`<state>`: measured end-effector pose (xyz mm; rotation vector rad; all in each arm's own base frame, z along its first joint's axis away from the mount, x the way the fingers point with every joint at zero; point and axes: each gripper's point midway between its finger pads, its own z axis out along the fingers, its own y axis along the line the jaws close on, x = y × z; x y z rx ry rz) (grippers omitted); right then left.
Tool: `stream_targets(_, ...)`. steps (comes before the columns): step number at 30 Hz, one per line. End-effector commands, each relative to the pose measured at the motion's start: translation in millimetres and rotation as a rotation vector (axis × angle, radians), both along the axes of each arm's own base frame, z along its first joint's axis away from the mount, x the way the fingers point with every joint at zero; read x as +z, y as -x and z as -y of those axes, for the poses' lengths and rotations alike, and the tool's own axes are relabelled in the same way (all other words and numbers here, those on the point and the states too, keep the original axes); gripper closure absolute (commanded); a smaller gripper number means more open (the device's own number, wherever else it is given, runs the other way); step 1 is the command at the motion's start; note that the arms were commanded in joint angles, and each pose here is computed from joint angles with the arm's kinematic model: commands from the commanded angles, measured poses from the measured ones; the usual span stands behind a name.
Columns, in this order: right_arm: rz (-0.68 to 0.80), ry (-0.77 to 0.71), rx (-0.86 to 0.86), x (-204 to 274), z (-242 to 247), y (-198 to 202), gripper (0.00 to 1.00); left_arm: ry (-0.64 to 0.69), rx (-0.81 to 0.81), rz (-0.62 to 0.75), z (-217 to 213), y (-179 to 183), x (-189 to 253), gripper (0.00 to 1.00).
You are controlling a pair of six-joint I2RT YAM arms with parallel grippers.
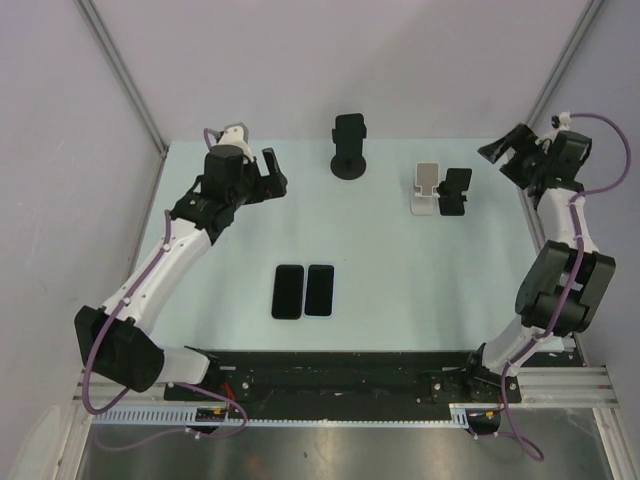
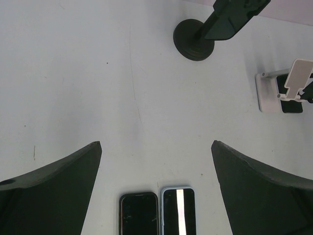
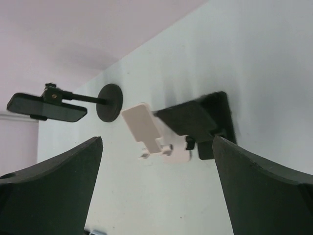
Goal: Remove the phone from the phone stand
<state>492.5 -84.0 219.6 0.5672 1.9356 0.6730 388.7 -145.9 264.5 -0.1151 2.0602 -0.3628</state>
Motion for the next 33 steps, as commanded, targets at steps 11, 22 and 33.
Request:
stream_targets(11,0.505,0.493,0.484,112,-218,-45,0.0,-0.04,-0.091,0.132,6,35,33,0.0)
stream_targets(22,0.609,0.574,0.852,94,-326,-95,0.0,-0.115,-0.298,0.118,27,45,5,0.0)
stream_targets(33,0.64,0.546,0.923,42,-350,-121,0.05,-0.138,-0.343,0.042,36,38,-26,0.0)
